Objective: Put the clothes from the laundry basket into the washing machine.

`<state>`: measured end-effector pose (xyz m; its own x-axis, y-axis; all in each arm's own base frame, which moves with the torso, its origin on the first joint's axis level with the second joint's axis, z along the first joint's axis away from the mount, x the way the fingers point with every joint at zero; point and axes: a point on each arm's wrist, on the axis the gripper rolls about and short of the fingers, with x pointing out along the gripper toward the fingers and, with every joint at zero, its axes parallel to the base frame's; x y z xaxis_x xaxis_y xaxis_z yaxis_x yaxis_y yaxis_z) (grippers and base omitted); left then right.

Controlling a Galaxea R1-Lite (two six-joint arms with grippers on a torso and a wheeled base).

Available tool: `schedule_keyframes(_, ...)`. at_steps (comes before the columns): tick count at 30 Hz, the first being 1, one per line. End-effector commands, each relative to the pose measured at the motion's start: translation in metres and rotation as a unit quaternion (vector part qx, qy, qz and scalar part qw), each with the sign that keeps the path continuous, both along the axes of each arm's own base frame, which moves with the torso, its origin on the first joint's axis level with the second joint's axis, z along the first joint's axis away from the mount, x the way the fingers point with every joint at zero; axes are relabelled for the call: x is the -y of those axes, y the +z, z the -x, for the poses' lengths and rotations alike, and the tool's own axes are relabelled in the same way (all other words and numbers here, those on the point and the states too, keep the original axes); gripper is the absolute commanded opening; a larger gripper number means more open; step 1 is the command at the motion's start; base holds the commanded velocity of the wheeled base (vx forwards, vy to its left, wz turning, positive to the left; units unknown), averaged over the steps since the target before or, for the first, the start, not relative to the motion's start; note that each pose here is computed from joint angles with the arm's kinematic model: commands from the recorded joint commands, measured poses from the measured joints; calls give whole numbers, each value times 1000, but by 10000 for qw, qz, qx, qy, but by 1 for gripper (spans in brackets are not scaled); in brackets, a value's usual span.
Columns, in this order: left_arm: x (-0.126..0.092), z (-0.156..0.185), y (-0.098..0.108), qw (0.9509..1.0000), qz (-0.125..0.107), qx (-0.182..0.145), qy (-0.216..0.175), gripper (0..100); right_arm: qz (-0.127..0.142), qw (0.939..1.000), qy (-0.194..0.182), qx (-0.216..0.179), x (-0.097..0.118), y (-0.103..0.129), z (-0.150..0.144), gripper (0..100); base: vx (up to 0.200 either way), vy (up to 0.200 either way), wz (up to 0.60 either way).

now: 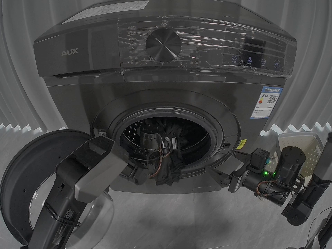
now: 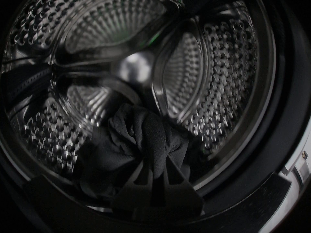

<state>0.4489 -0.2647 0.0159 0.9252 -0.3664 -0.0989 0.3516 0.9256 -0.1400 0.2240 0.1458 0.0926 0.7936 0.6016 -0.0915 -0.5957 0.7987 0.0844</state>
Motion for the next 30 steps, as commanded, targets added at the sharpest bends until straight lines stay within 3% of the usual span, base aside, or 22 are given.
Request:
schedule_keyframes(1,-2,-32,20,9957,417,696,447,0,-2,10000,3,-2,0,0,0,100,0,0,0)
schedule_keyframes(8,-2,-37,21,9945,494,796,477,0,-3,10000,3,-3,0,0,0,100,0,0,0)
schedule_keyframes(9,-2,-37,21,9944,508,791,477,100,-3,10000,3,-3,0,0,0,100,0,0,0)
schedule_keyframes(15,-1,-30,22,9955,582,606,444,100,-3,10000,3,-3,0,0,0,100,0,0,0)
schedule_keyframes(18,-4,-18,25,9974,449,375,419,100,3,10000,3,2,0,0,0,100,0,0,0)
schedule_keyframes(21,-2,6,16,9996,177,-51,198,100,1,10000,12,19,0,0,0,100,0,0,0)
schedule_keyframes(30,-8,30,-21,9970,-298,-710,-115,100,8,10000,34,-4,-2,-1,1,100,0,0,0)
